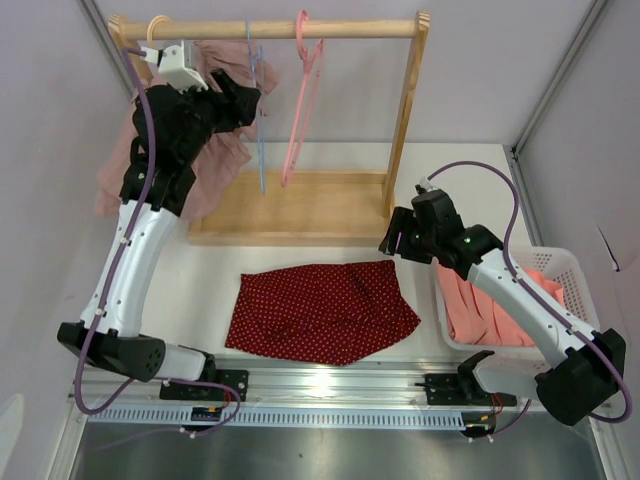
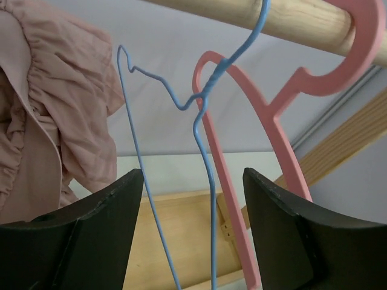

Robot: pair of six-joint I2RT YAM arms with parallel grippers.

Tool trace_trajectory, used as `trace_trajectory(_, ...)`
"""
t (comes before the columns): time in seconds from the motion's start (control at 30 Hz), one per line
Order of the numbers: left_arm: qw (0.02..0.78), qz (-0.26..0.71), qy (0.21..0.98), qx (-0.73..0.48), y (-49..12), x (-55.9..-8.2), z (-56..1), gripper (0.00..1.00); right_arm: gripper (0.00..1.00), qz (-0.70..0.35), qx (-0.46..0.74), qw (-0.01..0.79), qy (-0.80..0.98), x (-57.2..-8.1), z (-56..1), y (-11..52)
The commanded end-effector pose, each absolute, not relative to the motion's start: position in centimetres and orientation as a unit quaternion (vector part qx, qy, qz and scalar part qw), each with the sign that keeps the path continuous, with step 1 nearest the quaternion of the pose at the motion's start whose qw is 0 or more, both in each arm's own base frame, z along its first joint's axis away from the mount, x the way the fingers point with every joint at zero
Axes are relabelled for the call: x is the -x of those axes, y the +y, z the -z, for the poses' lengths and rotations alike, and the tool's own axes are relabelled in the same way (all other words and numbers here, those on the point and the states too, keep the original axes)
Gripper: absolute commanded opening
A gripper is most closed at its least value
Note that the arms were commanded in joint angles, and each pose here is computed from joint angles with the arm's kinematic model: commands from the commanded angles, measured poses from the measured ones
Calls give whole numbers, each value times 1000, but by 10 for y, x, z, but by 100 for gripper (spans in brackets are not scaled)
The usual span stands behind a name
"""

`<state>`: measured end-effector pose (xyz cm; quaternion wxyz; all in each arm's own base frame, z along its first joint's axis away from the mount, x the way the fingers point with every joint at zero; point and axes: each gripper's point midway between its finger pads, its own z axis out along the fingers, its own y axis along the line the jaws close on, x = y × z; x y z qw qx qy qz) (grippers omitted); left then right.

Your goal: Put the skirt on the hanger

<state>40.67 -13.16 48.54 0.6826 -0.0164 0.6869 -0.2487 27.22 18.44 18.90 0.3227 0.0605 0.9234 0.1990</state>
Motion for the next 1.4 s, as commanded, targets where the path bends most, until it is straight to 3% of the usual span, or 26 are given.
trace_trajectory(0.0,743,220,633,7,-124,-396,-543,73,64,-208,-53,340,916,-277,-207,185)
trace_trajectory(0.7,718,96,689,8,-160,-442,-511,56,65,-208,-49,344,914,-276,-212,181)
trace_trajectory(1.07,716,74,694,11,-151,-434,-515,53,65,-212,-51,345,913,-275,-212,180)
trace_trajectory(1.37,736,86,671,8,-143,-401,-548,61,65,-213,-51,346,912,-276,-211,180)
